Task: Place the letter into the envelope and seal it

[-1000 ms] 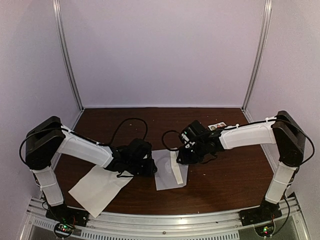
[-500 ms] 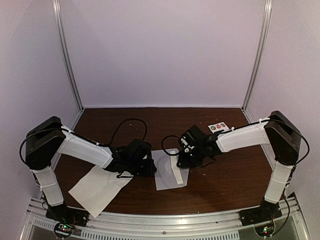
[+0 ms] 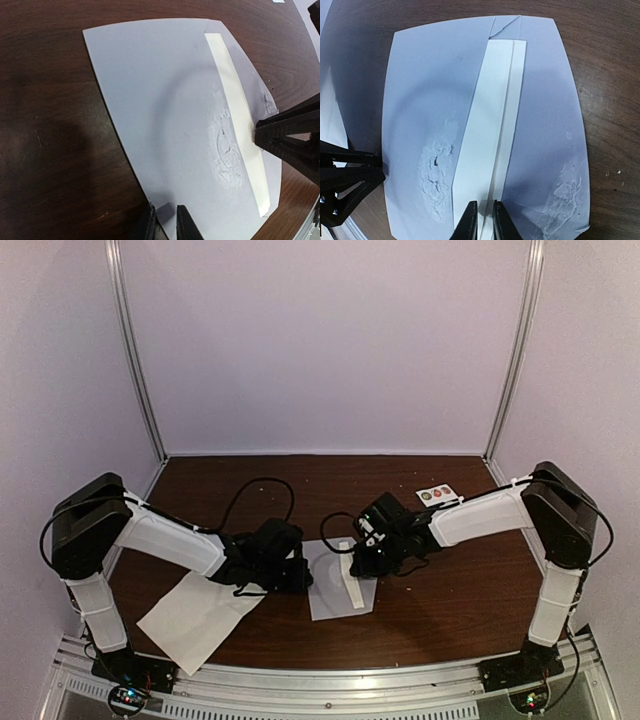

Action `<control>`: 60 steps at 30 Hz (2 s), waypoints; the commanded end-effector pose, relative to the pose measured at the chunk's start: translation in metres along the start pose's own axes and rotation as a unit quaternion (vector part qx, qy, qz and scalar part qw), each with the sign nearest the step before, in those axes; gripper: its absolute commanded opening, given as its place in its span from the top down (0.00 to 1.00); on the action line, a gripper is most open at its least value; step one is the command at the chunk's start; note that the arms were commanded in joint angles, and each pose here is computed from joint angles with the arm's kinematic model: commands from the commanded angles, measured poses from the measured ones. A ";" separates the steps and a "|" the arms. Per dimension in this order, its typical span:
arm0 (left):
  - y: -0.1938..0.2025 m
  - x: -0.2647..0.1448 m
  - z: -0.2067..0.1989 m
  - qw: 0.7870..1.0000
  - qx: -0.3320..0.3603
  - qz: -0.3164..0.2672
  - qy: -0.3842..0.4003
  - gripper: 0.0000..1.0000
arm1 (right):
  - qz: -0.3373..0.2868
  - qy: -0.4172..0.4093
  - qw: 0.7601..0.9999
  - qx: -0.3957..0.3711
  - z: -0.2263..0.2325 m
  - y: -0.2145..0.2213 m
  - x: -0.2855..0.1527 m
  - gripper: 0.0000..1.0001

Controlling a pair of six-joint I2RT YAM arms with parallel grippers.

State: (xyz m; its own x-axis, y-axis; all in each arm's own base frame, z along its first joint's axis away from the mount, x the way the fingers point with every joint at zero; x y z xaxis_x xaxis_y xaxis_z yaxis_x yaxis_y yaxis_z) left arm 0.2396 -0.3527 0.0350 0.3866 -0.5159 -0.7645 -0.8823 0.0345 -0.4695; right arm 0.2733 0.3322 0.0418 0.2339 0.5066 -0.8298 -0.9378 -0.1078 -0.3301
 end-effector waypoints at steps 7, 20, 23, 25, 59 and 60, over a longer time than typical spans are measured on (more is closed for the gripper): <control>0.007 0.009 0.004 1.000 -0.004 0.012 0.004 0.84 | 0.020 -0.012 1.000 0.002 0.001 0.011 0.011 0.91; 0.005 0.009 -0.001 1.000 -0.003 0.012 0.014 0.86 | 0.028 -0.038 0.999 0.002 0.014 0.013 0.015 0.94; 0.005 0.010 -0.001 1.000 -0.003 0.011 0.015 0.86 | 0.028 -0.042 0.999 0.001 0.017 0.012 0.016 0.94; 0.005 0.010 -0.001 1.000 -0.002 0.011 0.015 0.86 | 0.029 -0.044 0.999 0.000 0.019 0.013 0.017 0.94; -0.036 -0.087 0.028 0.998 -0.014 -0.063 -0.025 0.27 | -0.006 0.030 0.999 0.021 -0.018 0.007 0.000 0.84; -0.032 -0.092 0.038 0.998 -0.023 -0.058 -0.032 0.25 | -0.006 0.034 0.999 0.024 -0.022 0.008 -0.001 0.84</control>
State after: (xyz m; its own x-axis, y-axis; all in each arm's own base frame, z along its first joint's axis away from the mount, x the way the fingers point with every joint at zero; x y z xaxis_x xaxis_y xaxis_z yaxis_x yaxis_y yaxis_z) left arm 0.2467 -0.3165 0.1132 0.4964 -0.5310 -0.6868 -0.8213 -0.0309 -0.5697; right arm 0.2708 0.3407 0.0420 0.2413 0.5329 -0.8111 -0.9370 -0.0898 -0.3377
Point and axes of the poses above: each gripper's point midway between its finger pads, its own x axis out along the fingers, its own z axis along the line the jaws close on, y = z × x, the point moved 2 cm from there along -x, back along the fingers, and after that the axes turned 1 degree about x, right-handed, at the moved point
